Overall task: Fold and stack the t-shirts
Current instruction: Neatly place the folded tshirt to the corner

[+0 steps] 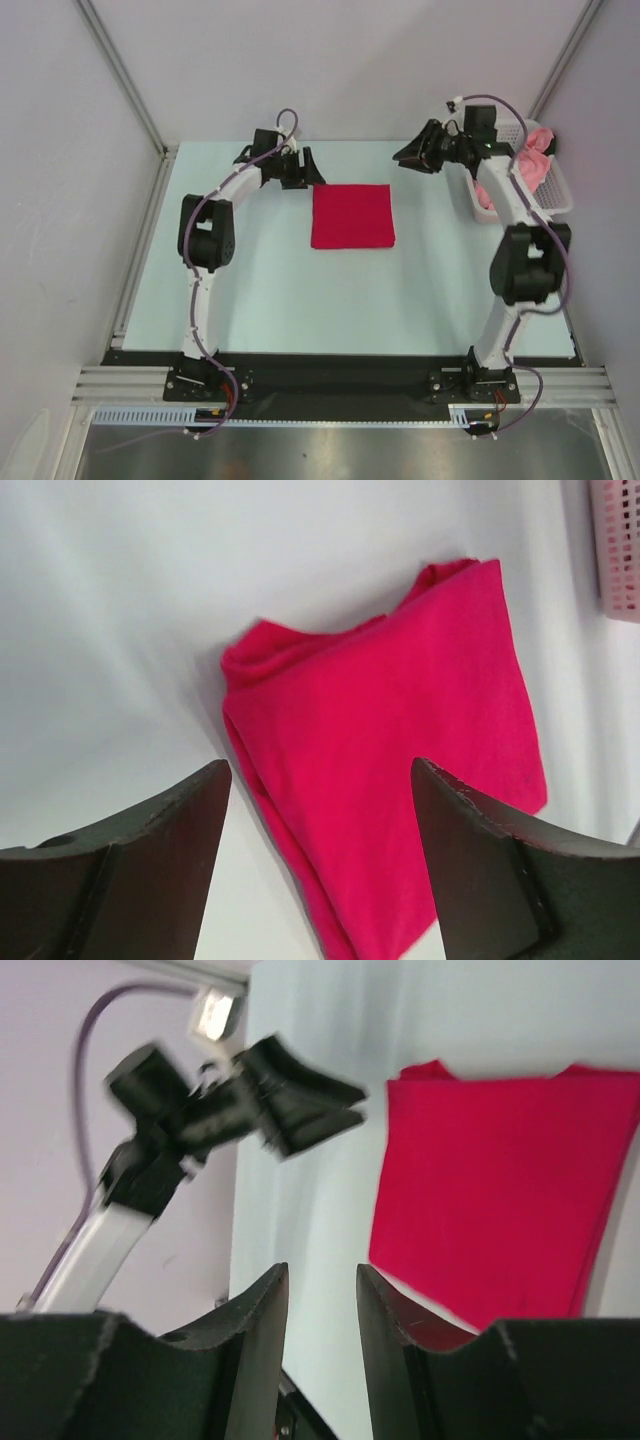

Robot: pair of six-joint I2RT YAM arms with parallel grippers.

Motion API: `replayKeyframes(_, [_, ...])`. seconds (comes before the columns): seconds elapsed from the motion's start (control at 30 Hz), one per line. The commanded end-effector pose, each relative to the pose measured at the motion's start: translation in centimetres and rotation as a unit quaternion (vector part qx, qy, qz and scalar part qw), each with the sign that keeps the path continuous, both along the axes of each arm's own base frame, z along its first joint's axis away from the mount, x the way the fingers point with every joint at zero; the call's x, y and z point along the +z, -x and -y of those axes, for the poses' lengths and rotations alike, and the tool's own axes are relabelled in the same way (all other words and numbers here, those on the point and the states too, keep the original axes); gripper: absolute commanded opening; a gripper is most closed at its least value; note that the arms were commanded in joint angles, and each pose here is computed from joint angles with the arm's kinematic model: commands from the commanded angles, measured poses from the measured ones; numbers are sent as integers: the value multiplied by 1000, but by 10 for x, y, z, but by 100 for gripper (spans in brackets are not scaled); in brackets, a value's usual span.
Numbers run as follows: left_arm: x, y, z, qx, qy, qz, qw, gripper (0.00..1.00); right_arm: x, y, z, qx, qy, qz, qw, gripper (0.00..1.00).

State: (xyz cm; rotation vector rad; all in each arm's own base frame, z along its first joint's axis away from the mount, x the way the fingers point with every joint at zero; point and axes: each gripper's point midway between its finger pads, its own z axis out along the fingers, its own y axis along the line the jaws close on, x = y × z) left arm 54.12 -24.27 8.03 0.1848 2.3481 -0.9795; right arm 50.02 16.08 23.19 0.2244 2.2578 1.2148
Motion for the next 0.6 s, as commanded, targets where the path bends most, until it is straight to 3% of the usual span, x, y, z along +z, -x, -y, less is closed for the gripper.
replayKeyframes(0.0, [7, -19, -7, -33, -17, 35, 999, 79, 15, 50, 7, 15, -14, 10, 1000, 39])
replayKeyframes(0.03, [-1, -20, -8, -34, -20, 29, 999, 79, 36, 65, 8, 15, -18, 34, 999, 39])
replayKeyframes(0.2, [-28, -18, 0, -52, 11, 2, 999, 80, 30, 114, 12, 30, -1, 32, 999, 38])
replayKeyframes(0.57, [-52, -5, 22, -64, 37, -36, 997, 79, 41, 129, 27, 12, -18, 42, 999, 37])
